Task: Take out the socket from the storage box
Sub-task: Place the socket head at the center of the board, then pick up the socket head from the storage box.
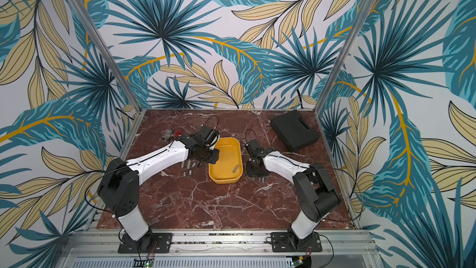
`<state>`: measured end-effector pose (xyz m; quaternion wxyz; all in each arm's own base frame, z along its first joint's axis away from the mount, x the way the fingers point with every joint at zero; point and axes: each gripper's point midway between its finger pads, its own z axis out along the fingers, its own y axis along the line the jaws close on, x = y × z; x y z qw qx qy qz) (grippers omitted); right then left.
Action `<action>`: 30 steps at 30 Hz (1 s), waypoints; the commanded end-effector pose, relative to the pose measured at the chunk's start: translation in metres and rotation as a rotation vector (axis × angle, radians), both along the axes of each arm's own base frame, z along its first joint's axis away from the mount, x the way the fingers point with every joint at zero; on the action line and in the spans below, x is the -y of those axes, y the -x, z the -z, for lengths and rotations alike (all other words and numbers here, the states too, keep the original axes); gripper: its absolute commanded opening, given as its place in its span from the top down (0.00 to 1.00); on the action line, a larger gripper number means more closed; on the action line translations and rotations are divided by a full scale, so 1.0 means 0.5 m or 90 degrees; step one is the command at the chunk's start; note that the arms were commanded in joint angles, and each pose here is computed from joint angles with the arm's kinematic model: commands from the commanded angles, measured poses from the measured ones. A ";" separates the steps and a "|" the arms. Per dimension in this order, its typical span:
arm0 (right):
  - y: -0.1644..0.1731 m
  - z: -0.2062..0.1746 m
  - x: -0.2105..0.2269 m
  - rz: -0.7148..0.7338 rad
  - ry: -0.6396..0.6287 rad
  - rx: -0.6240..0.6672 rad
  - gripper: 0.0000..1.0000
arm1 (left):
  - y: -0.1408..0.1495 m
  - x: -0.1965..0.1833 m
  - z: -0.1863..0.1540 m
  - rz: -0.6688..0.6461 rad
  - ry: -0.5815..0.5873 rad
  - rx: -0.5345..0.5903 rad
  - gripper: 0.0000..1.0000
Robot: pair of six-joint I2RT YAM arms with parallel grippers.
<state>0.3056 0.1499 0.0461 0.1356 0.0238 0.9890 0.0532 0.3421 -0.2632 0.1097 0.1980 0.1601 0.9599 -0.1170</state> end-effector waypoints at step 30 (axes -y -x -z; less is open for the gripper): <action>0.013 -0.101 0.107 0.089 -0.031 0.071 0.64 | 0.001 0.207 0.146 0.151 0.038 -0.091 0.60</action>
